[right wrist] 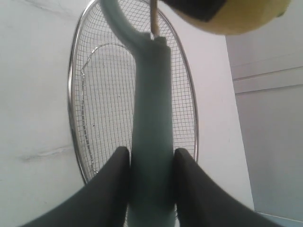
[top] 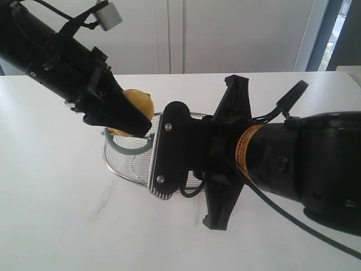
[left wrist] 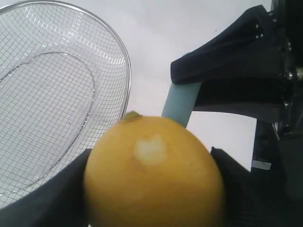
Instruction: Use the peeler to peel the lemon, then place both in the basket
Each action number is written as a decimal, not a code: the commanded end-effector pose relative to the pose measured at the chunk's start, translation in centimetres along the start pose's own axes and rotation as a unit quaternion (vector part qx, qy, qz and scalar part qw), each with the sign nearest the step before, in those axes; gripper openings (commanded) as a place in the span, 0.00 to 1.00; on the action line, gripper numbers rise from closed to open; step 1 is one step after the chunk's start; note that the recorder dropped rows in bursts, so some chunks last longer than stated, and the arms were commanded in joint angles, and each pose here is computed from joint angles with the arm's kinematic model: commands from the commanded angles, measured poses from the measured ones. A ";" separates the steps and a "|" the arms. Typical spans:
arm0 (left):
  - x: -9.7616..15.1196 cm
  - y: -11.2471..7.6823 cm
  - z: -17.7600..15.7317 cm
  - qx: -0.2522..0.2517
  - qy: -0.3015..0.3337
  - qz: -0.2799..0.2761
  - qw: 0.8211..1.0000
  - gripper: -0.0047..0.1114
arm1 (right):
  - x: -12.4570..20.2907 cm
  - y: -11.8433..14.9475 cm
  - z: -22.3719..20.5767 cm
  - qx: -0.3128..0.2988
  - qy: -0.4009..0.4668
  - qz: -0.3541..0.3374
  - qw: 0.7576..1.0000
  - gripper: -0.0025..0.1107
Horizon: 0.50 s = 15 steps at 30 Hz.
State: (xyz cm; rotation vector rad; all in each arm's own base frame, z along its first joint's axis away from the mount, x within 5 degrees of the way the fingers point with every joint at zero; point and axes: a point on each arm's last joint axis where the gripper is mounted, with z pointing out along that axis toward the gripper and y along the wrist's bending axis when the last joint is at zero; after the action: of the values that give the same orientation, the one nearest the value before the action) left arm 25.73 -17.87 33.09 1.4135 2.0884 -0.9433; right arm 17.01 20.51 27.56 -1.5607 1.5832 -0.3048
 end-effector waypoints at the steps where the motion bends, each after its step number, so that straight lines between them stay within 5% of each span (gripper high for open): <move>1: -0.3 -0.2 -0.3 0.008 -0.012 -0.004 1.000 0.04 | -0.5 0.3 -0.5 0.000 -0.015 -0.006 1.000 0.02; 15: -0.3 -0.1 -0.3 0.002 -0.012 -0.003 1.000 0.04 | -0.8 0.5 -1.0 -0.001 -0.019 -0.010 1.000 0.02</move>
State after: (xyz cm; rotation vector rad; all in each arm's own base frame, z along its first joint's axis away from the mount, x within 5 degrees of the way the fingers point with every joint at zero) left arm 25.80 -17.85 33.07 1.4113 2.0884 -0.9336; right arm 16.11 21.09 27.63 -1.5877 1.5542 -0.2886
